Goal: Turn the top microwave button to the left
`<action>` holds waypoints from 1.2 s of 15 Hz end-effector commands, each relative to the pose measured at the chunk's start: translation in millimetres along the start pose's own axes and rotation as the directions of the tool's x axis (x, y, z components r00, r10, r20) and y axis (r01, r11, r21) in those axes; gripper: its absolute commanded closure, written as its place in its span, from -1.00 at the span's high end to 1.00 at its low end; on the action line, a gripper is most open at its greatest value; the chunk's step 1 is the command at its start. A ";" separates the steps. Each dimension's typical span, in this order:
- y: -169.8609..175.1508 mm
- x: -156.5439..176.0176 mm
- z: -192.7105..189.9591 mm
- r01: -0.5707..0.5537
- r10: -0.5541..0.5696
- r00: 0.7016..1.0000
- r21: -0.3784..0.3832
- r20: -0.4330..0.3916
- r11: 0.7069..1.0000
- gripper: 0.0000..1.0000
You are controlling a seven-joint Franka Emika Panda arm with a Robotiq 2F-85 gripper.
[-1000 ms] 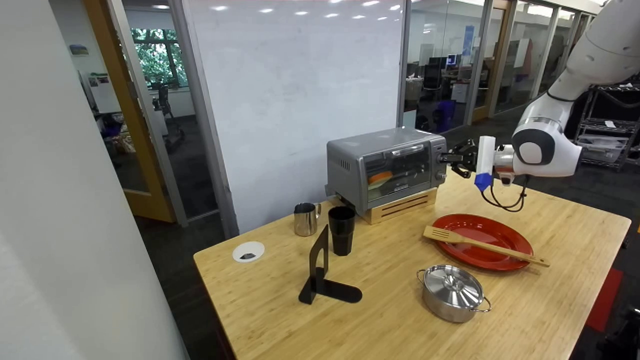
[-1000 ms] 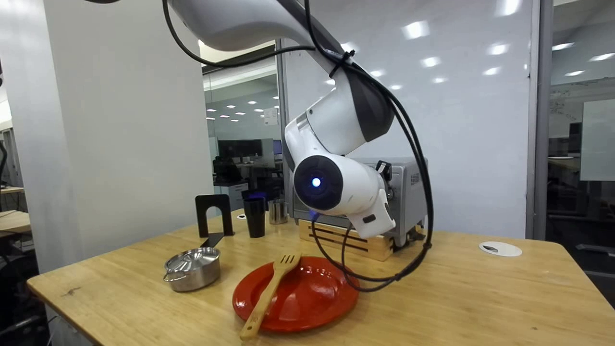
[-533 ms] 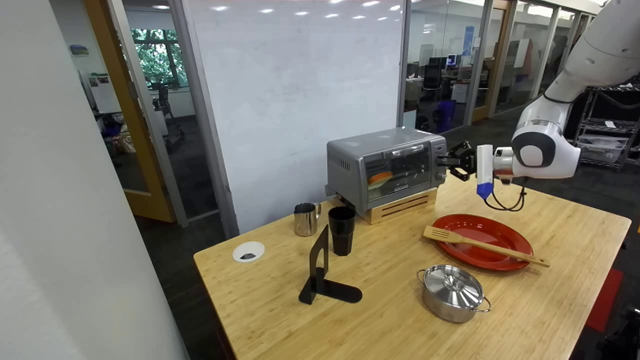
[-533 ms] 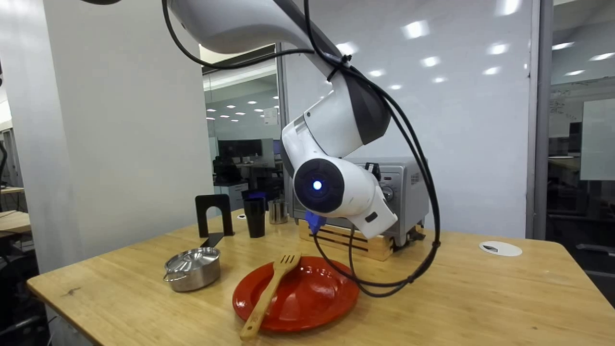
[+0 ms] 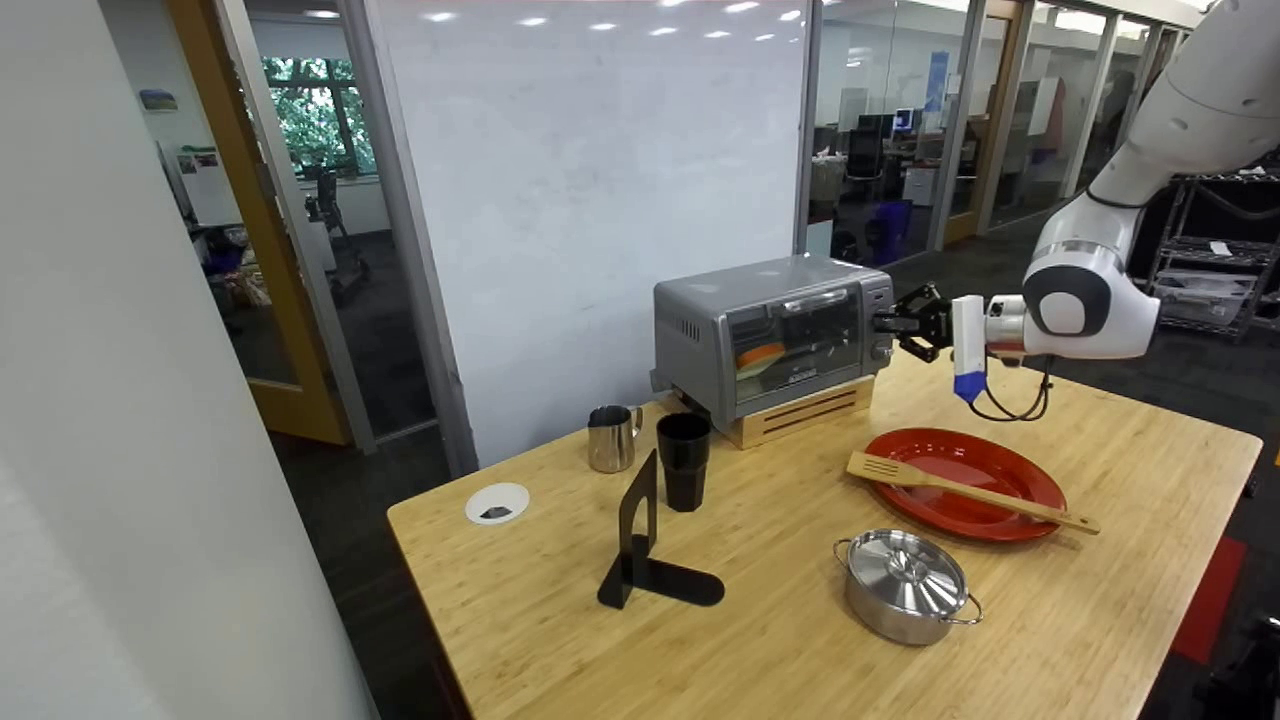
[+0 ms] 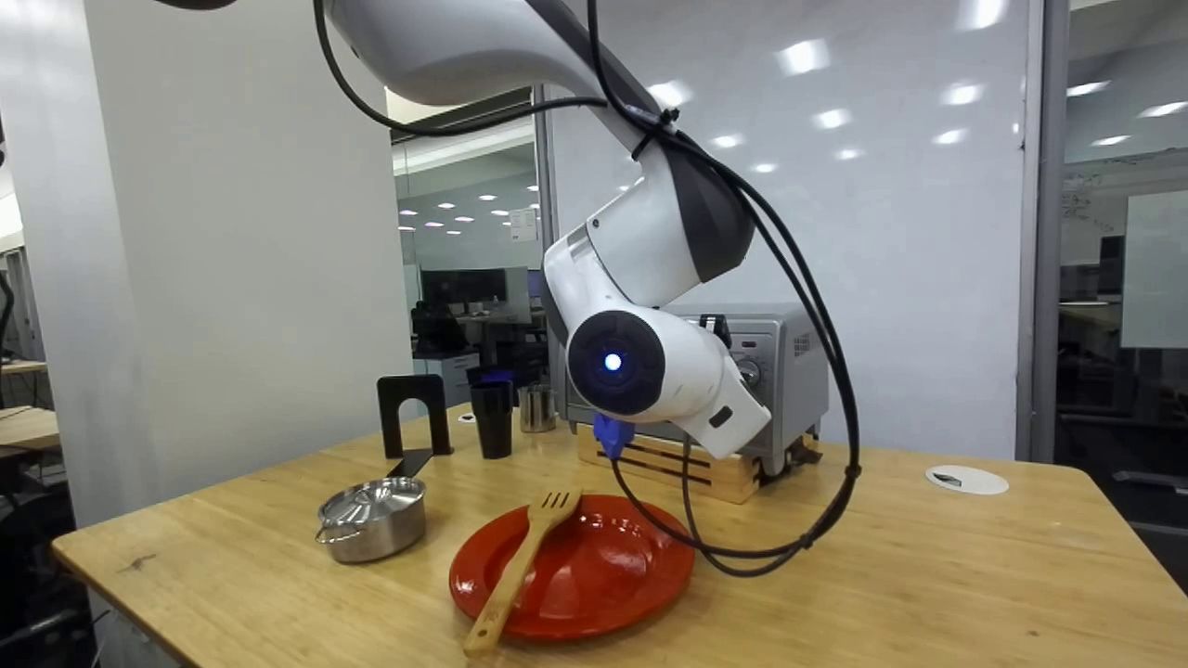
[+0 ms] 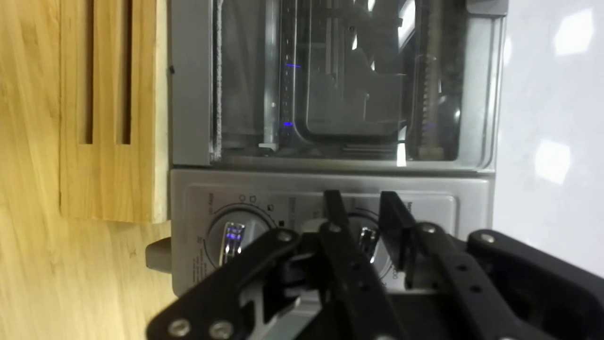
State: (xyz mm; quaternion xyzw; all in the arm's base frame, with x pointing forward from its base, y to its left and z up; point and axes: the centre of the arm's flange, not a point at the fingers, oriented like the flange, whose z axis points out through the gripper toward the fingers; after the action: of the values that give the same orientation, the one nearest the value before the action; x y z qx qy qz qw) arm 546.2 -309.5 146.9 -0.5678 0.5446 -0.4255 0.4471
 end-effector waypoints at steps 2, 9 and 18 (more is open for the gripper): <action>3.7 -1.3 1.8 -0.044 0.044 0.999 0.027 -0.019 0.999 -0.87; -0.6 -2.5 3.1 -0.219 0.220 0.975 0.049 -0.023 0.975 -0.32; -1.3 -6.7 6.8 -0.201 0.202 0.979 0.048 -0.013 0.978 -0.94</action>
State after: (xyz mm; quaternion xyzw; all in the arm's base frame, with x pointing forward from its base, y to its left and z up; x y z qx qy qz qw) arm 551.3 -303.4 147.1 -0.4906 0.6011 -0.3876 0.4977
